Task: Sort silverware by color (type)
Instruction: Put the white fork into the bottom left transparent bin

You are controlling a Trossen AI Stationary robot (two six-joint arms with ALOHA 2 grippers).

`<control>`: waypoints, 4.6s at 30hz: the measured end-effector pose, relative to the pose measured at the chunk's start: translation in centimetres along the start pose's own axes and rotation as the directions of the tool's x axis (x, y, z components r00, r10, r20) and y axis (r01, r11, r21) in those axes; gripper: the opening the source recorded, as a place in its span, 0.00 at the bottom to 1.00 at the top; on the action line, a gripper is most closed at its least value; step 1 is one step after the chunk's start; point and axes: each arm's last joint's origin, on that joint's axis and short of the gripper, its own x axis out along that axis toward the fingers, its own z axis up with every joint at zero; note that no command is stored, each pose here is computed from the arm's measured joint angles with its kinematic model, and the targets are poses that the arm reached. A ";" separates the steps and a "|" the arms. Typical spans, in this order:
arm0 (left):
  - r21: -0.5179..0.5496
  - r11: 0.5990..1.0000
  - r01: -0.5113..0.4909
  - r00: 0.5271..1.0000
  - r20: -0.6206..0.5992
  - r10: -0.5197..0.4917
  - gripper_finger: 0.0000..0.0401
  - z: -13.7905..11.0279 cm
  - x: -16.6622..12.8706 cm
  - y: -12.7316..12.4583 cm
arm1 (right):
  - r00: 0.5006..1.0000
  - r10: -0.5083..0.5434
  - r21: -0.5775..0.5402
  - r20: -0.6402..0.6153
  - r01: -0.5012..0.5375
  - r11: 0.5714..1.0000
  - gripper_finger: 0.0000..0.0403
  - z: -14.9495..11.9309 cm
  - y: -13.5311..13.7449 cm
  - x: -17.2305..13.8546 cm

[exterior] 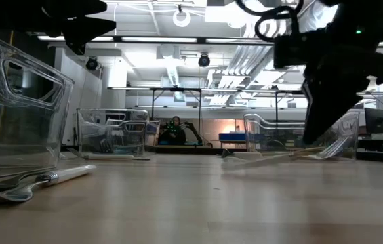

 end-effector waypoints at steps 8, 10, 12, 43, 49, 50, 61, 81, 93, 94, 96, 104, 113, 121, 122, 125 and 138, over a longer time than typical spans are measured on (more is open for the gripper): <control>0.002 1.000 0.000 1.000 -0.007 0.000 0.53 -0.1 0.0 0.0 | 0.989 0.008 0.034 0.150 -0.013 0.999 0.01 0.2 -0.5 -2.1; 0.002 1.000 0.000 1.000 -0.007 0.000 0.53 -0.1 0.0 0.0 | 0.990 0.033 0.035 0.138 -0.038 0.999 0.00 0.2 -0.5 -2.0; 0.002 1.000 0.000 1.000 -0.007 0.000 0.53 -0.1 0.0 0.0 | 0.991 0.058 0.034 0.122 -0.062 0.997 0.00 0.2 -0.4 -2.0; 0.003 1.000 -0.001 1.000 -0.006 0.001 0.53 -0.1 0.0 0.0 | 0.888 0.451 -0.080 0.086 -0.445 0.892 0.47 0.1 3.4 -2.9; 0.003 1.000 -0.001 1.000 -0.006 0.001 0.53 -0.1 0.0 0.0 | 0.888 0.451 -0.089 0.087 -0.444 0.892 0.47 0.1 3.4 -2.9; 0.003 1.000 -0.001 1.000 -0.006 0.001 0.53 -0.1 0.0 0.0 | 0.888 0.451 -0.097 0.088 -0.443 0.891 0.47 0.1 3.4 -2.9; 0.004 1.000 -0.001 1.000 -0.006 0.001 0.53 -0.1 0.0 0.0 | 0.910 0.399 -0.344 0.114 -0.341 0.875 0.47 2.2 6.5 -3.8; 0.010 1.000 -0.001 1.000 -0.026 0.002 0.53 -0.3 0.0 0.0 | 0.952 0.129 -0.410 -0.278 -0.239 0.880 0.47 1.2 9.9 0.1; 0.010 1.000 -0.001 1.000 -0.027 0.002 0.53 -0.3 0.0 0.0 | 0.948 0.176 -0.310 -0.265 -0.256 0.915 0.44 -0.7 9.2 2.5; 0.010 1.000 -0.001 1.000 -0.027 0.002 0.53 -0.3 0.0 0.0 | 0.948 0.170 -0.306 -0.268 -0.251 0.919 0.42 -0.8 9.1 2.6; 0.011 1.000 -0.001 1.000 -0.027 0.002 0.53 -0.3 0.0 0.0 | 0.948 0.153 -0.305 -0.281 -0.239 0.922 0.35 -0.9 8.9 2.6; 0.010 1.000 -0.001 1.000 -0.027 0.001 0.53 -0.3 0.0 0.0 | 0.948 0.122 -0.255 -0.294 -0.201 0.946 0.05 -0.5 8.2 3.0; -0.088 0.996 0.003 1.000 0.018 -0.001 0.53 0.2 0.0 0.0 | 0.947 0.122 -0.268 -0.296 -0.205 0.942 0.01 0.5 7.8 2.9; -0.124 0.992 0.009 0.999 0.052 -0.003 0.53 0.5 0.0 0.0 | 0.990 0.009 -0.302 -0.137 -0.051 0.952 0.01 1.6 6.0 0.9; -0.124 0.992 0.009 0.999 0.051 -0.003 0.53 0.5 0.0 0.0 | 0.992 0.008 -0.293 -0.129 -0.045 0.955 0.00 1.5 5.8 0.6; -0.124 0.992 0.009 0.999 0.050 -0.003 0.53 0.5 0.0 0.0 | 0.997 0.028 -0.264 -0.067 -0.045 0.963 0.00 1.2 4.8 0.0; -0.072 0.997 0.004 1.000 0.030 -0.002 0.53 0.3 0.0 0.0 | 0.896 0.210 0.019 0.392 -0.236 0.972 0.00 -0.7 -0.2 0.0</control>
